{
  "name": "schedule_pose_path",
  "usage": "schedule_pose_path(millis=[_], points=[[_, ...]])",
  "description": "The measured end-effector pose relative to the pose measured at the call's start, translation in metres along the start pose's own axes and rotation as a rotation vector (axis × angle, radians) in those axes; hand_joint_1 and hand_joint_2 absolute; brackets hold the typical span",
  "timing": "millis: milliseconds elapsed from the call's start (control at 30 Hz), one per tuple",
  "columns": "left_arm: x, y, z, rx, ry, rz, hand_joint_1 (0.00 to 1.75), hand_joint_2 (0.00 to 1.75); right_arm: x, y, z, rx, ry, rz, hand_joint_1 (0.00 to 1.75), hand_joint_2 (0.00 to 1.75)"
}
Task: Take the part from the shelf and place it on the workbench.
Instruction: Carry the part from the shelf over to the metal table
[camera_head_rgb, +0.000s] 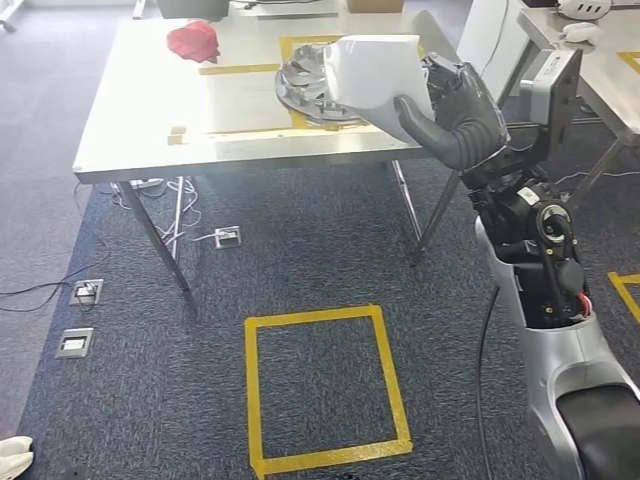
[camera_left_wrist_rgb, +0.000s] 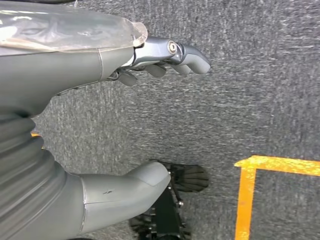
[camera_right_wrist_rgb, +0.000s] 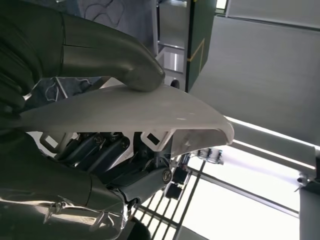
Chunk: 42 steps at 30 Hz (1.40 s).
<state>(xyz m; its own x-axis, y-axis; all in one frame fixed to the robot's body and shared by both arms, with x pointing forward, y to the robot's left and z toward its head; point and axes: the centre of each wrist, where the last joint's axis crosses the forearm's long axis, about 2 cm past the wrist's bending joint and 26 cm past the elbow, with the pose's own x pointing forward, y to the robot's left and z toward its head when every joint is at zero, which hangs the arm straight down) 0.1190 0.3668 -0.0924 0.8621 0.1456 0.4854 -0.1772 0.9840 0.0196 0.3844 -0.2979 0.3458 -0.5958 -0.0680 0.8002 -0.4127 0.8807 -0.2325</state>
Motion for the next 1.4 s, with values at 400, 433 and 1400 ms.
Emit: schedule_pose_path(millis=[400, 433, 1400], points=[[0.003, -0.002, -0.001, -0.006, -0.007, 0.002, 0.0, 1.75, 0.008, -0.003, -0.008, -0.002, -0.028, -0.002, 1.75, 1.75], [0.003, -0.001, -0.001, -0.005, -0.006, 0.002, 0.0, 1.75, 0.008, -0.003, -0.008, -0.003, -0.027, -0.002, 1.75, 1.75], [0.01, -0.004, -0.002, -0.013, -0.006, -0.017, 0.0, 1.75, 0.015, -0.007, -0.017, -0.003, -0.059, 0.037, 1.75, 1.75]])
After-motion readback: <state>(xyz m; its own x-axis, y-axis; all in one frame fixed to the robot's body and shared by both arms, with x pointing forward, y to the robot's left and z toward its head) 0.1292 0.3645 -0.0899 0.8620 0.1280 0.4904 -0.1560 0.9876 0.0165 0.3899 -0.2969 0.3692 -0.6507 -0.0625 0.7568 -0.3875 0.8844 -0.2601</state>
